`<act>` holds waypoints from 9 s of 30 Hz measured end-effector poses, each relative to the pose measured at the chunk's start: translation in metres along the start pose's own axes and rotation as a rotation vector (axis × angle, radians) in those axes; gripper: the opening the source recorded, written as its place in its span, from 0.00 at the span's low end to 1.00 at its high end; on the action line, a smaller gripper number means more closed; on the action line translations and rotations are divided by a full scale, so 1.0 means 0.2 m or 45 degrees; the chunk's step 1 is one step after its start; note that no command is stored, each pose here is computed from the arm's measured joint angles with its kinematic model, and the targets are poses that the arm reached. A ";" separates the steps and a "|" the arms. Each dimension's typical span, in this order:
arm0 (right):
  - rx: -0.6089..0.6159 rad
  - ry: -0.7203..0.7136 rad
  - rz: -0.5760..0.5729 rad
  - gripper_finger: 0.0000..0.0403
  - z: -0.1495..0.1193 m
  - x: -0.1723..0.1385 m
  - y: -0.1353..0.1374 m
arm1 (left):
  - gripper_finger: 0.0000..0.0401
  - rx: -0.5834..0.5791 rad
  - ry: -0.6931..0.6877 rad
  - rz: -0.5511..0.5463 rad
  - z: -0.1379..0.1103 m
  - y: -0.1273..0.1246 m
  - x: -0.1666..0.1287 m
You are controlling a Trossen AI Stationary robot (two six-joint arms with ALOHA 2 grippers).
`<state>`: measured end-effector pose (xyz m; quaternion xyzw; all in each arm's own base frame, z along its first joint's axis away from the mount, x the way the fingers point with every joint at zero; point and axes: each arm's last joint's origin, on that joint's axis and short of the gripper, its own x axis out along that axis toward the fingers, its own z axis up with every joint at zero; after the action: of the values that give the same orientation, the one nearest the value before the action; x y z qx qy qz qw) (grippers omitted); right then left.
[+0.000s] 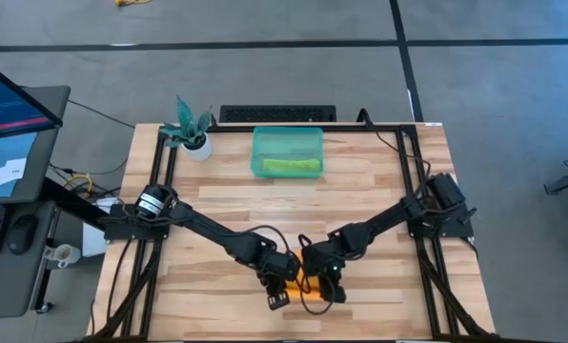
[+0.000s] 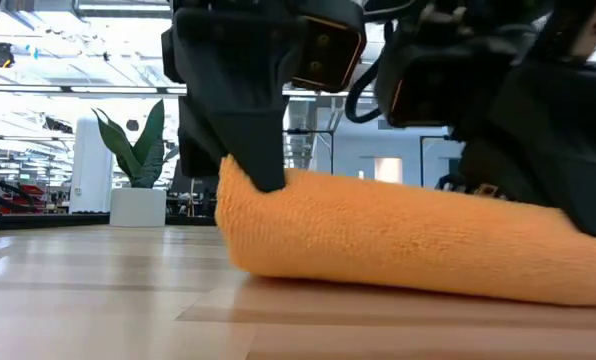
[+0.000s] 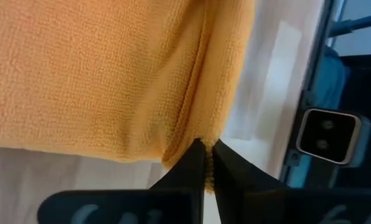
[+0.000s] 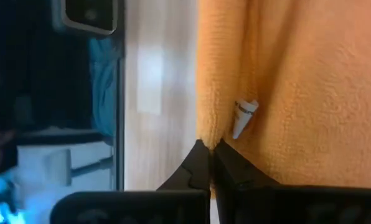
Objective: Roll microfiber towels into tight, uniform cylinder then place into a basket
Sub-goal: Roll the orange towel
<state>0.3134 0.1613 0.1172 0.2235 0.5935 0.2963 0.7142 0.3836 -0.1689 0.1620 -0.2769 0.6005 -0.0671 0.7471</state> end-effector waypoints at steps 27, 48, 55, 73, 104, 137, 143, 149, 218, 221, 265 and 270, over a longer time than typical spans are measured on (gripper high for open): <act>0.454 -0.020 -0.042 0.04 0.03 -0.08 -0.14 | 0.26 0.103 0.051 0.199 -0.05 0.05 -0.01; 0.434 -0.057 -0.062 0.03 0.04 -0.09 -0.14 | 0.32 0.982 -0.429 0.232 -0.16 -0.29 0.06; 0.435 -0.057 -0.062 0.04 0.04 -0.09 -0.14 | 0.28 0.859 -0.362 0.265 -0.10 -0.14 0.09; 0.435 -0.055 -0.059 0.04 0.04 -0.09 -0.14 | 0.24 0.617 -0.386 0.407 -0.07 -0.02 0.08; 0.380 -0.065 -0.076 0.25 0.03 -0.17 -0.10 | 0.24 0.284 -0.299 0.415 -0.05 0.07 0.06; -0.544 -0.758 -0.150 0.25 -0.13 -0.21 0.23 | 0.24 0.245 -0.300 0.434 -0.03 0.09 0.05; -0.334 -0.694 -0.214 0.25 -0.11 -0.14 0.09 | 0.24 0.237 -0.301 0.434 -0.03 0.09 0.05; -0.194 -0.652 -0.259 0.25 -0.09 -0.11 -0.01 | 0.24 0.237 -0.302 0.434 -0.03 0.09 0.05; 0.137 -0.501 -0.330 0.26 -0.13 -0.10 -0.13 | 0.24 0.498 -0.516 0.308 0.00 0.20 0.15; 0.170 -0.493 -0.330 0.27 -0.13 -0.11 -0.14 | 0.24 0.424 -0.520 0.292 0.00 0.20 0.15; -0.755 -0.821 -1.104 0.47 -0.45 -0.14 0.45 | 0.24 0.282 -0.574 0.287 0.00 0.21 0.15; -0.867 -0.840 -1.091 0.47 -0.42 -0.16 0.55 | 0.24 0.325 -0.586 0.311 0.01 0.21 0.15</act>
<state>0.2102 0.2163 0.1962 -0.1934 0.2517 0.0719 0.9455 0.3837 -0.1456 0.1153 -0.1143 0.4309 0.0130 0.8950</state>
